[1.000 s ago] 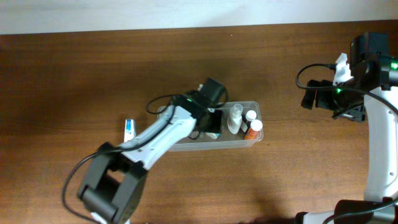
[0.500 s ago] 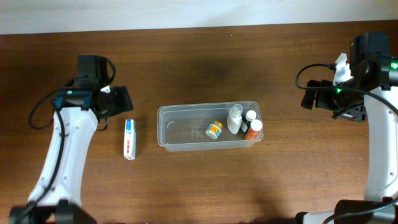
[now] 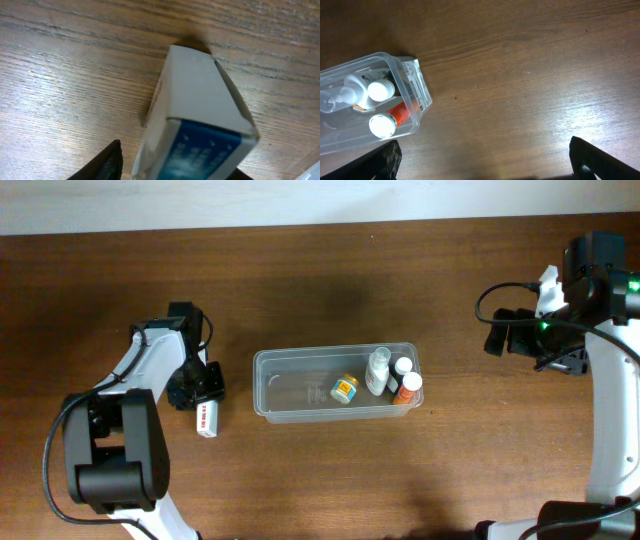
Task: Pack container
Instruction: 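Grasp the white toothpaste box with the left gripper, then lay the toothpaste box flat in the container's left side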
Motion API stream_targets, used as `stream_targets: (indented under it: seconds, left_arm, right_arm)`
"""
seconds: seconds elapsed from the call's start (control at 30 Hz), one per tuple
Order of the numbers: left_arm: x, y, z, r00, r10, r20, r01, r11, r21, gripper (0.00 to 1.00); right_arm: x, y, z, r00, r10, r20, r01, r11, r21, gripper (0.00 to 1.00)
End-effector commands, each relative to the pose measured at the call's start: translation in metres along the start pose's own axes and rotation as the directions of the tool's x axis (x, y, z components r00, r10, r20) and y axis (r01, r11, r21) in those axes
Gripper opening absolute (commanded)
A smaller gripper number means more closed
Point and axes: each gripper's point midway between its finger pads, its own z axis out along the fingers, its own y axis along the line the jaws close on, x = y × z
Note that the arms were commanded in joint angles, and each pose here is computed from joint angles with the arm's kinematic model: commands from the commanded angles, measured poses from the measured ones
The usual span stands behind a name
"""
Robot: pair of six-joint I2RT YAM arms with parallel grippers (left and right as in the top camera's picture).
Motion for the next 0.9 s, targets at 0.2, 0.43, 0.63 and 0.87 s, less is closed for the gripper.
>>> stream_targets:
  seconds: [0.2,0.43,0.63,0.87]
  left_arm:
    - [-0.006,-0.014,-0.039,0.994,0.021,0.107,-0.028,0.998,0.061,0.22]
    - [-0.005,-0.062,-0.154,0.881,0.133,0.455,-0.23,0.959,0.163,0.22]
    - [0.031,-0.153,-0.203,0.454,0.605,0.654,-0.741,0.664,-0.101,0.15]
    - [0.056,-0.205,-0.142,0.182,0.859,0.478,-0.922,0.318,-0.22,0.1]
  right_arm:
    - [0.001,0.001,0.0,1.0,-0.006,0.002,0.006,1.0,-0.009,0.98]
    - [0.001,0.001,0.0,1.0,-0.006,0.002,0.006,1.0,-0.009,0.98]
    - [0.001,0.001,0.0,1.0,-0.006,0.002,0.006,1.0,-0.009,0.98]
    - [0.001,0.001,0.0,1.0,-0.006,0.002,0.006,1.0,-0.009,0.98]
